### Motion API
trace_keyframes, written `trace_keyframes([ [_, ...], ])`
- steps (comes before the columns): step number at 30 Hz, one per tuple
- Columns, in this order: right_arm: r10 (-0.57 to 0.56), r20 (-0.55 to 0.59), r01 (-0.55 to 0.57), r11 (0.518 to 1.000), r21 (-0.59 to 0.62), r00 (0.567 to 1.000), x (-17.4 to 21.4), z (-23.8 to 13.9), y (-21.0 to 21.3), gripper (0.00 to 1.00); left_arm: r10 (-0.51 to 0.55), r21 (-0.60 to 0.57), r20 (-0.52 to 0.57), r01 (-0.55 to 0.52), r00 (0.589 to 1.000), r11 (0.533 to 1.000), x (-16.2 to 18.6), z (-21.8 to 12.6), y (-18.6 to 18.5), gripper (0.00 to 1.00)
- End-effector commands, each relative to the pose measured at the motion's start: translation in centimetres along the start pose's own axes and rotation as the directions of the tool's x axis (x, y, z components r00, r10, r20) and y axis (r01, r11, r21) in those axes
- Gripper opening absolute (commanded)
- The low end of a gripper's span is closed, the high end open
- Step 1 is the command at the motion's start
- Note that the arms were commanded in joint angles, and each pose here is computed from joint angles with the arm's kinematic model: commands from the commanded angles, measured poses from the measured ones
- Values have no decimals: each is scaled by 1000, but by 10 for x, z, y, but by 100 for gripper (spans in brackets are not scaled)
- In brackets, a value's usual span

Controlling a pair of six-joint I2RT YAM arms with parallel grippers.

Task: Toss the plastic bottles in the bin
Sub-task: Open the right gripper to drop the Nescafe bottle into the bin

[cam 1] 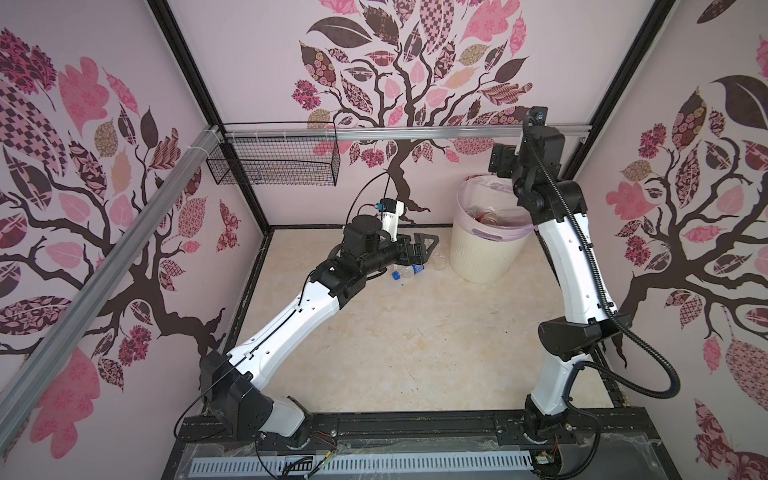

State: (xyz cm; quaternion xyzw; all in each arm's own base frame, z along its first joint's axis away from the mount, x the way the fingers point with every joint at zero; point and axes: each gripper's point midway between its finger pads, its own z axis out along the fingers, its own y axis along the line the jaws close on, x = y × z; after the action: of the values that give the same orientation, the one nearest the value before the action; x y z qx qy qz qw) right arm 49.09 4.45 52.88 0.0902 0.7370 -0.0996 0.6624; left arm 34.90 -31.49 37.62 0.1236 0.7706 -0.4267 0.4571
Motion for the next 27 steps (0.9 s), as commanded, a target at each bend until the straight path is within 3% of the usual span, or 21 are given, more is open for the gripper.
trace_keyframes([
  [1, 47, 56, -47, 999, -6, 997, -28, -28, -14, 99, -11, 5, 1, 11, 1000, 1000, 4, -4, 1, 98],
  [10, 97, 43, -92, 991, -102, 994, -29, -44, -4, 99, -49, 7, -69, 50, 996, 999, 18, 5, 13, 98],
  [14, 83, 6, -81, 979, -185, 997, -14, -62, 21, 99, -94, -61, -129, 87, 987, 994, 24, 12, 42, 98],
  [19, 91, -89, -113, 950, -292, 992, 42, -78, 51, 99, -172, -162, -159, 147, 972, 976, 26, 15, 87, 98],
  [25, 84, -251, -178, 908, -378, 964, 129, -86, 71, 100, -243, -357, -239, 148, 940, 922, 45, 23, 157, 98],
  [27, 76, -302, -198, 896, -398, 950, 157, -90, 79, 99, -288, -355, -256, 188, 923, 916, 51, 31, 177, 98],
])
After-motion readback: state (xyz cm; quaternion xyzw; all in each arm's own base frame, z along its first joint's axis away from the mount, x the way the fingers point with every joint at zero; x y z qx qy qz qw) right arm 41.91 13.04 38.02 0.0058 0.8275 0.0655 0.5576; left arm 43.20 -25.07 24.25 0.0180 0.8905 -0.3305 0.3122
